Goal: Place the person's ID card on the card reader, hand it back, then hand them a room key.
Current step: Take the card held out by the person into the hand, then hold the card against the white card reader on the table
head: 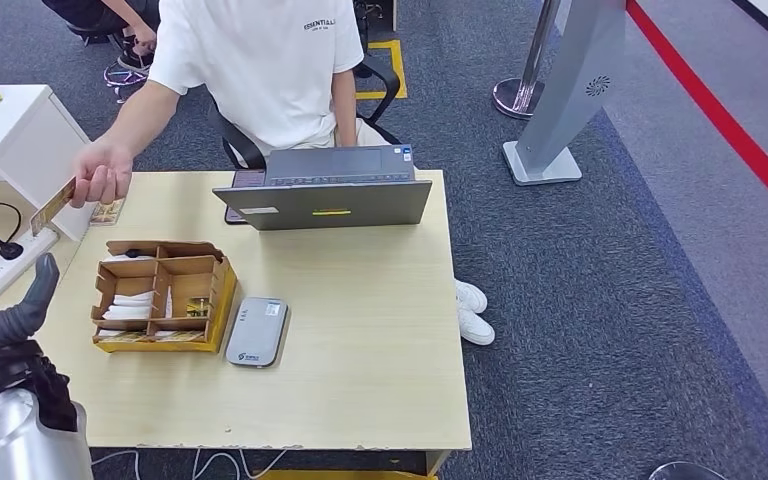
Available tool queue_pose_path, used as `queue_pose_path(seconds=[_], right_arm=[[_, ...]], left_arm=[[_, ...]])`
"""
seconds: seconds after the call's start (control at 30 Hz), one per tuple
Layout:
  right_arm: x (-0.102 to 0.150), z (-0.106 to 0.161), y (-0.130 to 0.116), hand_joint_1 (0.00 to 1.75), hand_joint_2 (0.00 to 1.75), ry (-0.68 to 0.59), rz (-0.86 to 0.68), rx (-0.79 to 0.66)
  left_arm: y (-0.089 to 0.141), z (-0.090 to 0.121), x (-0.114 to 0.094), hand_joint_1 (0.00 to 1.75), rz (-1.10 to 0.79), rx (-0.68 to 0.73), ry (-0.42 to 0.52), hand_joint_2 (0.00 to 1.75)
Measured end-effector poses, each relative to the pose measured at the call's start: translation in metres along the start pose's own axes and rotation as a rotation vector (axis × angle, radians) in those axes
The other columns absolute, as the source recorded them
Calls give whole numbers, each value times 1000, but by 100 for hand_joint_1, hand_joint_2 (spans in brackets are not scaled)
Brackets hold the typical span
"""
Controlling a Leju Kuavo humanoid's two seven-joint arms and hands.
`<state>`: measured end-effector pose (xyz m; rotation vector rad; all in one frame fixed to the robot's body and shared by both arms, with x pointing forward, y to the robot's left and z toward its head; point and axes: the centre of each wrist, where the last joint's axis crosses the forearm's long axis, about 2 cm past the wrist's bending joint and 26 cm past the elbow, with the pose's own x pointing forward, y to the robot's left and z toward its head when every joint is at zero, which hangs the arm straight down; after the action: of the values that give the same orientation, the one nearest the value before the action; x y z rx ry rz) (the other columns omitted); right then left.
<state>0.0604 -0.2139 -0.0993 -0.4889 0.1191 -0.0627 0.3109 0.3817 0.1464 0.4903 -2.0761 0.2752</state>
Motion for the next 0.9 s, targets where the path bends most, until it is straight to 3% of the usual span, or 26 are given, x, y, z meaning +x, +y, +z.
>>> queue_pose_path(seconds=[0.4,0.53,0.73,0.77,0.87,0.9], right_arm=[[1,1,0,0,175,-29,33,0],[1,1,1,0,175,-35,42,5],[2,1,1,0,175,-51,61,6],[2,1,1,0,131,-54,64,6],[2,1,1,0,0,-59,72,11],[2,1,1,0,0,-61,74,13]], left_arm=[[-60,-71,26,0,-241,-223,-42,175],[-78,-90,36,175,-344,-280,-67,175],[-102,-115,49,175,-509,-346,-106,175],[-106,-119,52,175,-539,-355,-115,175],[-116,-131,59,175,-624,-375,-145,44],[-119,-135,61,175,-653,-380,-156,0]])
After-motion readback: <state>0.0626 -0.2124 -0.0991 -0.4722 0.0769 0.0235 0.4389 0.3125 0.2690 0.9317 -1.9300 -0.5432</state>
